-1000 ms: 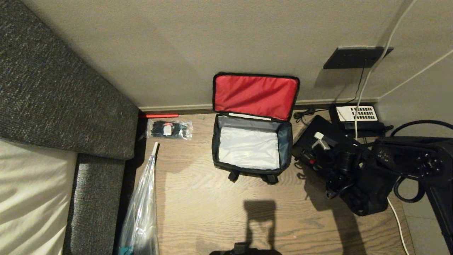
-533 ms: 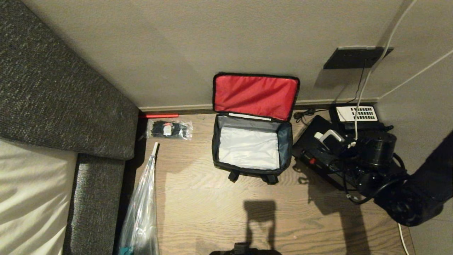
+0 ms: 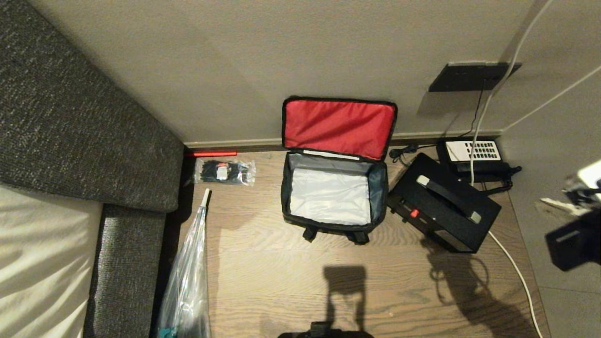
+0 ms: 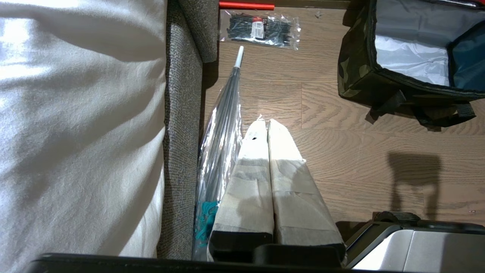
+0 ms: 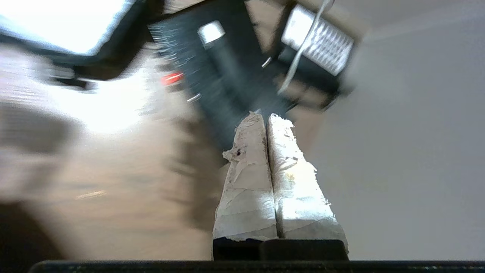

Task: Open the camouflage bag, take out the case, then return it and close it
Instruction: Grip the handle again

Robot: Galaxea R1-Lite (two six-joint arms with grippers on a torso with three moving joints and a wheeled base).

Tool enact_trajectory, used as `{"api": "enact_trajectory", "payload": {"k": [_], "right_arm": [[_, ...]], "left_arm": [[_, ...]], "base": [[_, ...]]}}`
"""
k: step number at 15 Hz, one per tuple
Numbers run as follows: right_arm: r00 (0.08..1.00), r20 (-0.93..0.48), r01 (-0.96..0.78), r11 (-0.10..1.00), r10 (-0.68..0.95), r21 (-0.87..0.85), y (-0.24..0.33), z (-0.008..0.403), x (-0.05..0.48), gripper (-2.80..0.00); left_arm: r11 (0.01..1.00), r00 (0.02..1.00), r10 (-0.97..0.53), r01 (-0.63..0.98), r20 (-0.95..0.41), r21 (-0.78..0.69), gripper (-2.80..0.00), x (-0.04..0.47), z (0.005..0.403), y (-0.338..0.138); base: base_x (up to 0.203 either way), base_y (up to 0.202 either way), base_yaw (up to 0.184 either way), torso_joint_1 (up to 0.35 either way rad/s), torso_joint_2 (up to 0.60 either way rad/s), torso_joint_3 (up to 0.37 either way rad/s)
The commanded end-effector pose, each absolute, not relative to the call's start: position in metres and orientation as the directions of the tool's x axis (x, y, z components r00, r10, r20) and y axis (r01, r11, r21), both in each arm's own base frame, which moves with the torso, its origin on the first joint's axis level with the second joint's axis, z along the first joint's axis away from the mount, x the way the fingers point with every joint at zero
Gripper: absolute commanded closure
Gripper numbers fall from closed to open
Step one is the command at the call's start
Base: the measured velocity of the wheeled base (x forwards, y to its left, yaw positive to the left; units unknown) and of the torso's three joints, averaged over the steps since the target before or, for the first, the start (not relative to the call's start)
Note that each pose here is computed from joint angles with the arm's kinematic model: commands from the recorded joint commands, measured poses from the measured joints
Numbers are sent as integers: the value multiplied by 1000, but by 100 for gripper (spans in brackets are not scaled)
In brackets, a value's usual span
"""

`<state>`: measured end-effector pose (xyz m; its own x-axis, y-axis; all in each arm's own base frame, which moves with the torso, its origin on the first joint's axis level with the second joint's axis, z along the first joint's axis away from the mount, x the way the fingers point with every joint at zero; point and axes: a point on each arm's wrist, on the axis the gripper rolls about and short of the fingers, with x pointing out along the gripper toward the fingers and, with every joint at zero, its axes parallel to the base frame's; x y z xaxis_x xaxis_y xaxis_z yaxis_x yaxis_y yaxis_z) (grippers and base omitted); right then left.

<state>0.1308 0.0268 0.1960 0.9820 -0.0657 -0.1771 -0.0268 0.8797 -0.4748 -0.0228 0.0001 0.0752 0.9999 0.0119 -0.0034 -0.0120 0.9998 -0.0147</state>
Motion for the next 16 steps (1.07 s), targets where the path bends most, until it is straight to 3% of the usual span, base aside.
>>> {"api": "enact_trajectory", "payload": {"k": [1,4,7,11,16], "right_arm": [[997,-78,2,972,-20,-235,2,182,36,0],[997,-69,14,998,-18,-67,-3,121,-8,0],[993,-120,5,1000,-5,-1,0,84,-9,0],[999,31,6,1000,-7,30,0,80,-22,0],[1000,8,1,1000,-1,-6,0,79,-24,0]], "left_arm": [[1000,1000,12,-12,-5,-15,0,-23,74,0],[1000,1000,12,-12,-6,-15,0,-23,74,0],[1000,1000,12,-12,-6,-15,0,-23,74,0],[1000,1000,12,-12,-6,-15,0,-23,74,0],[1000,1000,12,-12,-6,-15,0,-23,74,0]], "base": [[0,0,0,0,0,0],[0,0,0,0,0,0],[0,0,0,0,0,0],[0,0,0,0,0,0],[0,0,0,0,0,0]]}}
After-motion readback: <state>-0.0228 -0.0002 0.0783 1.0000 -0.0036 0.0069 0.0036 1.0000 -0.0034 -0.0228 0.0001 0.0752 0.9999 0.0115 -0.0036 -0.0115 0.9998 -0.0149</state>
